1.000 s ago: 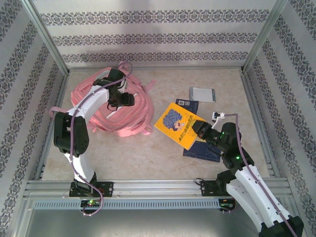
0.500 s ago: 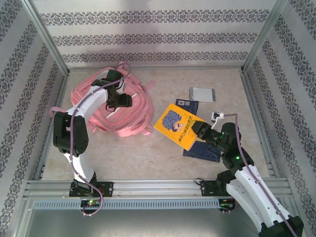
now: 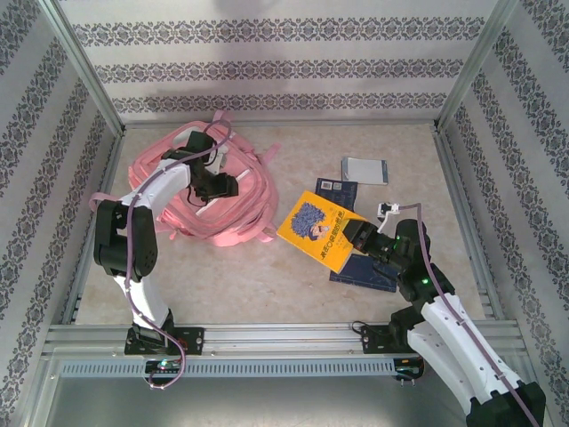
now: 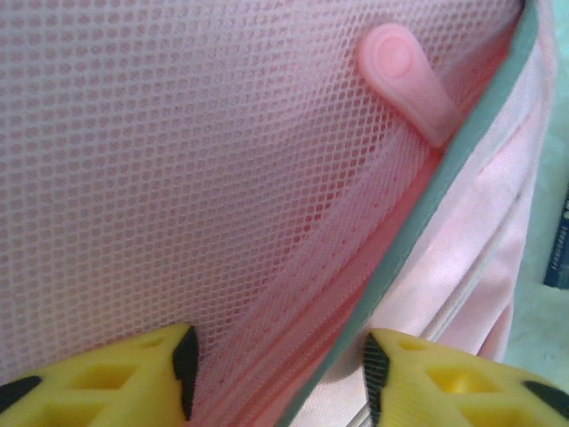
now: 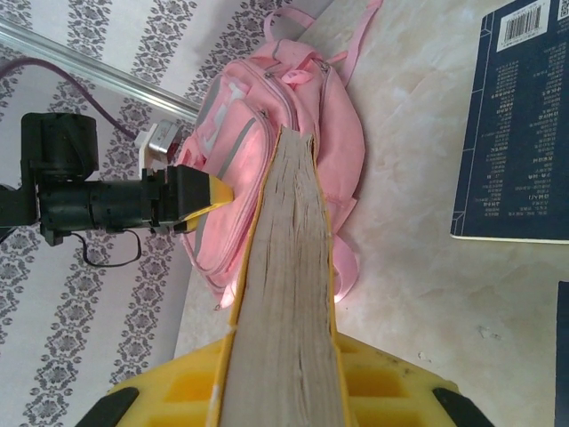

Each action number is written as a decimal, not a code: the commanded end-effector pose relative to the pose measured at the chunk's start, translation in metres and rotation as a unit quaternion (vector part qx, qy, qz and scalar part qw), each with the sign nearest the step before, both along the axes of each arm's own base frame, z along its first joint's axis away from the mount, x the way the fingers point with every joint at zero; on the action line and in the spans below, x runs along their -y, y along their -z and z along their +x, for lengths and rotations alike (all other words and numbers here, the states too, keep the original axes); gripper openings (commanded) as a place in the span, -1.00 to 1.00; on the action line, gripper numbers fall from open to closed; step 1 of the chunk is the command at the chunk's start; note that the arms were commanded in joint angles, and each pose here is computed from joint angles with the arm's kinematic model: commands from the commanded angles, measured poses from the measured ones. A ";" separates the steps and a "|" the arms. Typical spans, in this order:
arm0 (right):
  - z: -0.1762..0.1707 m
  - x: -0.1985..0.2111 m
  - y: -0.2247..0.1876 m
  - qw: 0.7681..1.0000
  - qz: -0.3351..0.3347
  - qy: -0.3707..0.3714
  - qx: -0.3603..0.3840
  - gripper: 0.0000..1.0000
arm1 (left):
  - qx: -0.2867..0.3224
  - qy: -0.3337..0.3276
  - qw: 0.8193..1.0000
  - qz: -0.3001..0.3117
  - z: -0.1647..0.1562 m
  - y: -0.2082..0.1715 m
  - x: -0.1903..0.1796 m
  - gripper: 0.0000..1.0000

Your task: Pack books, pencil case, and school supplies into a backpack

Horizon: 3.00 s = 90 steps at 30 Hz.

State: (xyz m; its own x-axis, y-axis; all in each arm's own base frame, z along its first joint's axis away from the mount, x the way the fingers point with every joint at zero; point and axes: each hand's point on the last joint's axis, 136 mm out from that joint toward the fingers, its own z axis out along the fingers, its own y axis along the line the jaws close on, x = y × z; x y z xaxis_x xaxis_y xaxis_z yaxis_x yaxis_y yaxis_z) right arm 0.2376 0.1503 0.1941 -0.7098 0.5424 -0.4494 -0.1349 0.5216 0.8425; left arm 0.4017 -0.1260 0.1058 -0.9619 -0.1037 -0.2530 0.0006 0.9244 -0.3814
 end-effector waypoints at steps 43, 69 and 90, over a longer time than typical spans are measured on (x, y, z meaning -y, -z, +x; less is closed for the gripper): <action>0.000 0.025 -0.076 0.995 -0.041 0.036 0.085 -1.00 | 0.142 0.115 0.950 -0.253 -0.042 -0.211 0.060 -1.00; 0.045 -0.063 -0.094 0.985 0.146 -0.097 0.011 -1.00 | 0.165 0.143 0.907 -0.360 -0.048 -0.247 0.070 -1.00; 0.113 -0.219 -0.048 0.987 -0.017 -0.149 0.063 -1.00 | 0.174 0.148 0.894 -0.386 -0.050 -0.261 0.073 -1.00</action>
State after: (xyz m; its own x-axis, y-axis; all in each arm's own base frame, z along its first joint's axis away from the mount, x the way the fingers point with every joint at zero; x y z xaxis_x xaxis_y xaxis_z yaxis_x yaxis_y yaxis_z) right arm 0.3384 0.3411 0.2141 -0.8537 0.3141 -0.4154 -0.2415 0.4680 0.8501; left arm 0.3658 -0.1954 0.3048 -0.9280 -0.1509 -0.3407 0.2464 0.4371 -0.8650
